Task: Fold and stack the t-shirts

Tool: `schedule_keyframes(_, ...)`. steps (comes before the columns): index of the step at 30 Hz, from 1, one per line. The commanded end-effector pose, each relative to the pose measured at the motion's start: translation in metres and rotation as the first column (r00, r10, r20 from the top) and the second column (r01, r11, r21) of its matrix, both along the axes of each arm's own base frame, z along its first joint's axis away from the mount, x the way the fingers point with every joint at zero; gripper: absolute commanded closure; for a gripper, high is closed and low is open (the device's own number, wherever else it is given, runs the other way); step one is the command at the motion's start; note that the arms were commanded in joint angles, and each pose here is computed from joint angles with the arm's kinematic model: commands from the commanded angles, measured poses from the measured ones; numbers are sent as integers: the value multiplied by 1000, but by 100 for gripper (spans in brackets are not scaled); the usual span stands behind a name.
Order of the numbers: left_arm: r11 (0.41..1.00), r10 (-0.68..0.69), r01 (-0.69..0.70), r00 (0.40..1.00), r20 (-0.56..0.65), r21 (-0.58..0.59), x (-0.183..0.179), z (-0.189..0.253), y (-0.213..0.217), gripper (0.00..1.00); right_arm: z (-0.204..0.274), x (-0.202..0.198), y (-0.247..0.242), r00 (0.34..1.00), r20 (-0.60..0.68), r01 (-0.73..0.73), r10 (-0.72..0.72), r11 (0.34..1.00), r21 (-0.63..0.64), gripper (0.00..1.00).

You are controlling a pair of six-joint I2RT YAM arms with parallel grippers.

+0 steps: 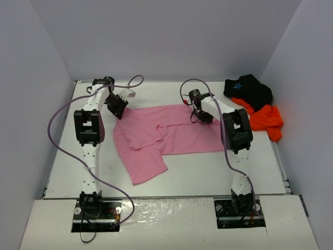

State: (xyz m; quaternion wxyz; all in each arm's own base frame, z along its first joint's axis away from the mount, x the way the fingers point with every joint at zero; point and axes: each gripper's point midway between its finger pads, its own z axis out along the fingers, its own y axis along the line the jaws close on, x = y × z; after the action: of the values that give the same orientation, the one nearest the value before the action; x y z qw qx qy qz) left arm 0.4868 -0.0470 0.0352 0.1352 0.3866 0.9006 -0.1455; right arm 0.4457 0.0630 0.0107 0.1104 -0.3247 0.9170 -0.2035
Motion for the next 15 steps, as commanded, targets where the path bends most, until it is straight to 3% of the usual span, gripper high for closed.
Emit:
schedule_keyframes(1,997,6,-6,1000,1,75,5,-1,19,82,-20,-9,42,996,-88,-22,32,993,114,100)
schedule_keyframes(6,995,16,-18,1000,18,98,10,-3,24,82,-25,-12,52,994,-100,-37,49,993,116,100)
schedule_keyframes(12,993,34,-37,999,29,115,18,-10,28,83,-32,-14,32,994,-104,-7,11,999,38,100)
schedule_keyframes(15,990,73,-76,997,32,118,23,-11,45,83,-34,-14,15,994,-105,28,-27,1000,4,92)
